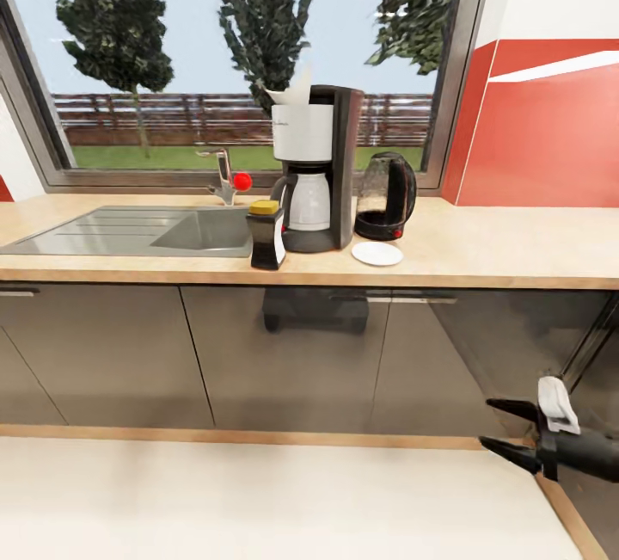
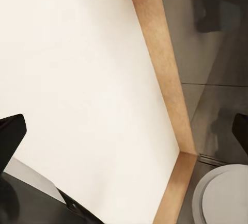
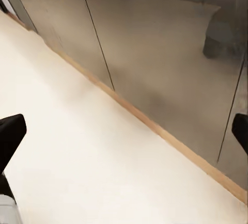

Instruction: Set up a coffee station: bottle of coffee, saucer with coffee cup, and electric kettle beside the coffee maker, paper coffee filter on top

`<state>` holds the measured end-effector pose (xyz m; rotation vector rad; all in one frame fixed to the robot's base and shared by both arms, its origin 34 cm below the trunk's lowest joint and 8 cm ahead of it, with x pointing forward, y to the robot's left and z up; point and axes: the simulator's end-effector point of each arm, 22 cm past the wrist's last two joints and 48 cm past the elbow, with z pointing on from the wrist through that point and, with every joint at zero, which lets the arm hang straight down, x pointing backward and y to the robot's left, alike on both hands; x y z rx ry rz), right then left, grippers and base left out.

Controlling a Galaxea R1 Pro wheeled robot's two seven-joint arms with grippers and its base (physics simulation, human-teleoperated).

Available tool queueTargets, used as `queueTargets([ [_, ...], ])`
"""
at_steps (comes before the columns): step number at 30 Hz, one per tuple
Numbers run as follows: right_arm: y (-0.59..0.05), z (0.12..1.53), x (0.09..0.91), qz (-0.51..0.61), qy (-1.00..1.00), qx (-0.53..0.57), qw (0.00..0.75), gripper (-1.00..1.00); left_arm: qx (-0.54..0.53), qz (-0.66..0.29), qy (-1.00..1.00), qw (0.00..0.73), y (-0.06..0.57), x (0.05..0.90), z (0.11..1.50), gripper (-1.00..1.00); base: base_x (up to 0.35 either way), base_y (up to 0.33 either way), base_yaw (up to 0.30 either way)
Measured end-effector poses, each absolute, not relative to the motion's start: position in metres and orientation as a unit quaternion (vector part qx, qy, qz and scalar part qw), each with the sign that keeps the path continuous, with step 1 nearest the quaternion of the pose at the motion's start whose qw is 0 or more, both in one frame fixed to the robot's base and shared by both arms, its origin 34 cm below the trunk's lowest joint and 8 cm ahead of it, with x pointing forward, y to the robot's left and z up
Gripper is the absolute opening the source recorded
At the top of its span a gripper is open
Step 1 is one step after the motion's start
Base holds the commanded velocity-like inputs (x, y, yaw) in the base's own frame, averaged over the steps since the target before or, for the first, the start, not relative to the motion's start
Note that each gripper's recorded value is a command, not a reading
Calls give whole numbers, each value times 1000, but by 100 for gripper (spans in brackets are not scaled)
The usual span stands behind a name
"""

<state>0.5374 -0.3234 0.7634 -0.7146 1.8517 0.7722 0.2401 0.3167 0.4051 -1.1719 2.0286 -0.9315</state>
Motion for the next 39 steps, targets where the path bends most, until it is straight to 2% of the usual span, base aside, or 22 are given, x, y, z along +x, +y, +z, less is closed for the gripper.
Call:
queueTargets([
  [3, -338, 702, 499, 327, 785, -272, 449, 100, -444, -352, 766, 304, 316, 240, 405, 100, 0, 0, 0],
  [8, -406, 573, 425, 323, 845, -134, 405, 100, -446, -357, 764, 302, 309, 242, 404, 100, 0, 0, 0],
  [13, -447, 488, 375, 247, 897, -29, 365, 100, -445, -360, 762, 304, 305, 245, 405, 100, 0, 0, 0],
  [19, -500, 413, 319, 99, 944, 90, 301, 100, -446, -358, 761, 306, 305, 245, 404, 100, 0, 0, 0],
  [28, -492, 388, 284, 73, 970, 32, 231, 100, -445, -359, 761, 306, 304, 245, 404, 100, 0, 0, 0],
  [39, -492, 386, 280, 71, 972, 23, 223, 100, -445, -359, 761, 306, 303, 245, 404, 100, 0, 0, 0],
])
